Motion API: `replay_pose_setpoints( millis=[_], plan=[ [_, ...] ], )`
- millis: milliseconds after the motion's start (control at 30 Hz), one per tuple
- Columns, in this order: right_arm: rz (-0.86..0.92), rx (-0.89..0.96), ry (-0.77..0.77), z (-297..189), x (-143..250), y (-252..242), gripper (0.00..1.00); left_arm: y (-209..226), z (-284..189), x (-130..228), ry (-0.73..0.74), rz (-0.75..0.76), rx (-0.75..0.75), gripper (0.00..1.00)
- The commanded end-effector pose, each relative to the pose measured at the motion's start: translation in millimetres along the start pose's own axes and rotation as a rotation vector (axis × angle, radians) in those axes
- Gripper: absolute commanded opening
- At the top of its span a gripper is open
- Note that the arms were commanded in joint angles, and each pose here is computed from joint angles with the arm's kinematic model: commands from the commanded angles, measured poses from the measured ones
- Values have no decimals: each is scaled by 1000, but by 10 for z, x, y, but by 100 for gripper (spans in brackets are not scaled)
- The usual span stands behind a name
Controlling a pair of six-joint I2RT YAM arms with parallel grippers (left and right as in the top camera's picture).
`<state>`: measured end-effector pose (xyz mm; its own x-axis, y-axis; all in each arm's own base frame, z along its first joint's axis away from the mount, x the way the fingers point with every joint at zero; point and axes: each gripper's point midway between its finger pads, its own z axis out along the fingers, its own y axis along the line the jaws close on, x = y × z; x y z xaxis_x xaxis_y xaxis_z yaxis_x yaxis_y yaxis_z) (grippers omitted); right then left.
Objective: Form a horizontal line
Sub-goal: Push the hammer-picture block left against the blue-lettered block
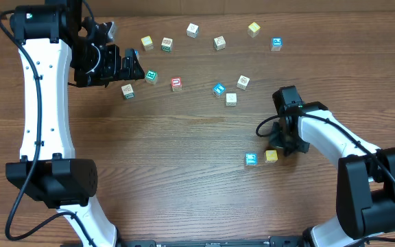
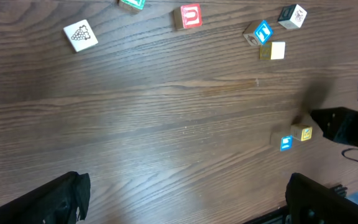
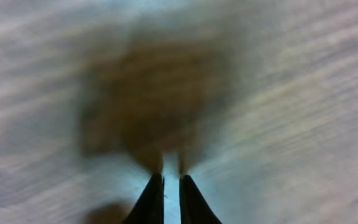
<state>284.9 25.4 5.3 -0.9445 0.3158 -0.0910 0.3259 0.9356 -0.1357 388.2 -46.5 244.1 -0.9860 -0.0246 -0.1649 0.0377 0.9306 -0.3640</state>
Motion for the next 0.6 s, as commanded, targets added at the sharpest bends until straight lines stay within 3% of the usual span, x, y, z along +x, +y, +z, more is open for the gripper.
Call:
replay_pose_setpoints(
  millis=[0, 233, 567],
  plan=[
    [9, 35, 12, 37, 24, -81, 8, -37, 1, -35, -8, 11, 1, 99],
    [-106, -96, 77, 25, 143, 136, 8, -38, 1, -35, -8, 11, 2, 100],
    [-109, -107, 104, 19, 203, 145, 7, -39, 1, -35, -8, 11, 1, 100]
  ],
)
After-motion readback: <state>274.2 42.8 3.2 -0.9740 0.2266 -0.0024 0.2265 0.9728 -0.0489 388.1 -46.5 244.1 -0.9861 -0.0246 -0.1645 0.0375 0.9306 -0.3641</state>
